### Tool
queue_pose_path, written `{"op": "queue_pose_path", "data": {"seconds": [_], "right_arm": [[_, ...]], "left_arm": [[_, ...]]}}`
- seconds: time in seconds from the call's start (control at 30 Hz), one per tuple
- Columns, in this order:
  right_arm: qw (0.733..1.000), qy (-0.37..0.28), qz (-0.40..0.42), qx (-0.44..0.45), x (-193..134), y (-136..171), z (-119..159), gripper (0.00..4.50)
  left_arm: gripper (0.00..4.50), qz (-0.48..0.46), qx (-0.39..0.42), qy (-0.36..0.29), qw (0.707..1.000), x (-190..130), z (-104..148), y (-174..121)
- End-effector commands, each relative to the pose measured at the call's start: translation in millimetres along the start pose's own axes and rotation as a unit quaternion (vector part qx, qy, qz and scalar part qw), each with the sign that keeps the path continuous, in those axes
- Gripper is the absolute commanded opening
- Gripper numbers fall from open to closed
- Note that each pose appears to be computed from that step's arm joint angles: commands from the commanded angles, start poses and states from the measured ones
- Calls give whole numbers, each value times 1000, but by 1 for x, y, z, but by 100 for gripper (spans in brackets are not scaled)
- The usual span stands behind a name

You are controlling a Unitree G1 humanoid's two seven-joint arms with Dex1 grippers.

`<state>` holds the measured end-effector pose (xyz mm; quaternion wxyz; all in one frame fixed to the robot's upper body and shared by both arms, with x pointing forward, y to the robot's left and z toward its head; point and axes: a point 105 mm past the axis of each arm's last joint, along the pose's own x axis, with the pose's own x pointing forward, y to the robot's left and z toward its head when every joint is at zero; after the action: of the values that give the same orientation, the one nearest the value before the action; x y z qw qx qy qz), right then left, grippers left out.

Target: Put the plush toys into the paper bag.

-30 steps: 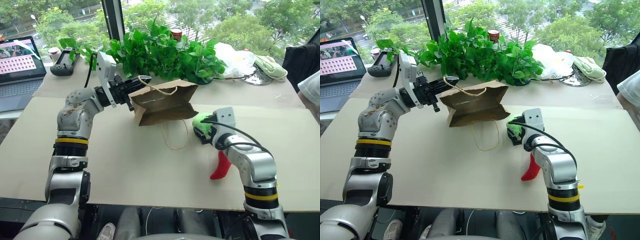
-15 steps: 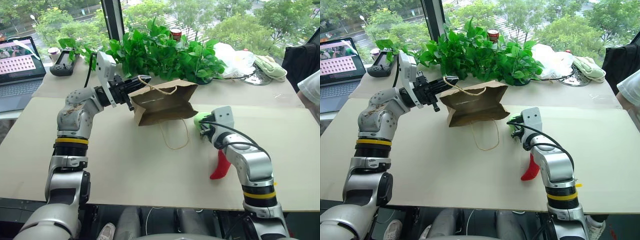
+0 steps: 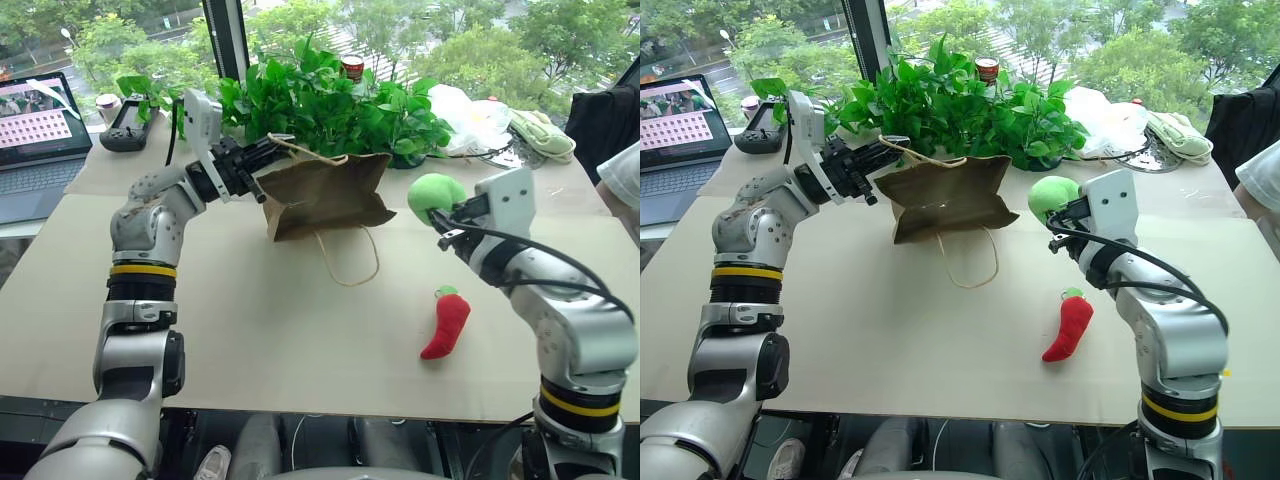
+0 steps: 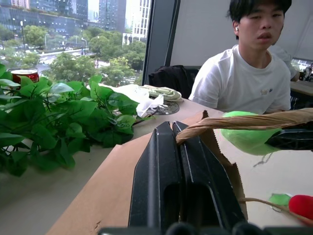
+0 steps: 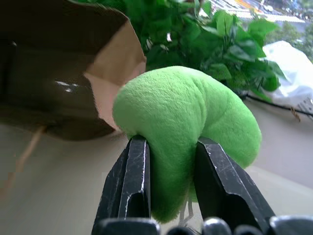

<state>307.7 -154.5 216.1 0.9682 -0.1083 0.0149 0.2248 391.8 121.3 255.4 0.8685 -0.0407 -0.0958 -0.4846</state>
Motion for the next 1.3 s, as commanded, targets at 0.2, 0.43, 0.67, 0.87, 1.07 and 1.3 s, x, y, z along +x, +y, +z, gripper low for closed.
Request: {"op": "queue_pose_path", "data": {"seconds": [0.2, 0.43, 0.67, 0.87, 1.07, 1.3], "right_arm": [[983, -28, 179, -31, -1, 71, 33, 135], [984, 12, 164, -73, 42, 83, 26, 135], [993, 15, 87, -72, 73, 59, 43, 135], [996, 22, 50, -64, 83, 49, 46, 268], [998, 17, 54, -30, 74, 47, 50, 437], [998, 52, 27, -30, 17, 8, 35, 437]], "left_arm": [[0, -13, 10, -20, 1000, 5, 14, -5], [0, -18, 7, -20, 1000, 7, 13, -7], [0, -22, 6, -20, 1000, 7, 12, -9], [0, -25, 4, -17, 1000, 7, 10, -11], [0, -24, 3, -17, 1000, 7, 10, -10], [0, -23, 2, -15, 1000, 6, 10, -8]]}}
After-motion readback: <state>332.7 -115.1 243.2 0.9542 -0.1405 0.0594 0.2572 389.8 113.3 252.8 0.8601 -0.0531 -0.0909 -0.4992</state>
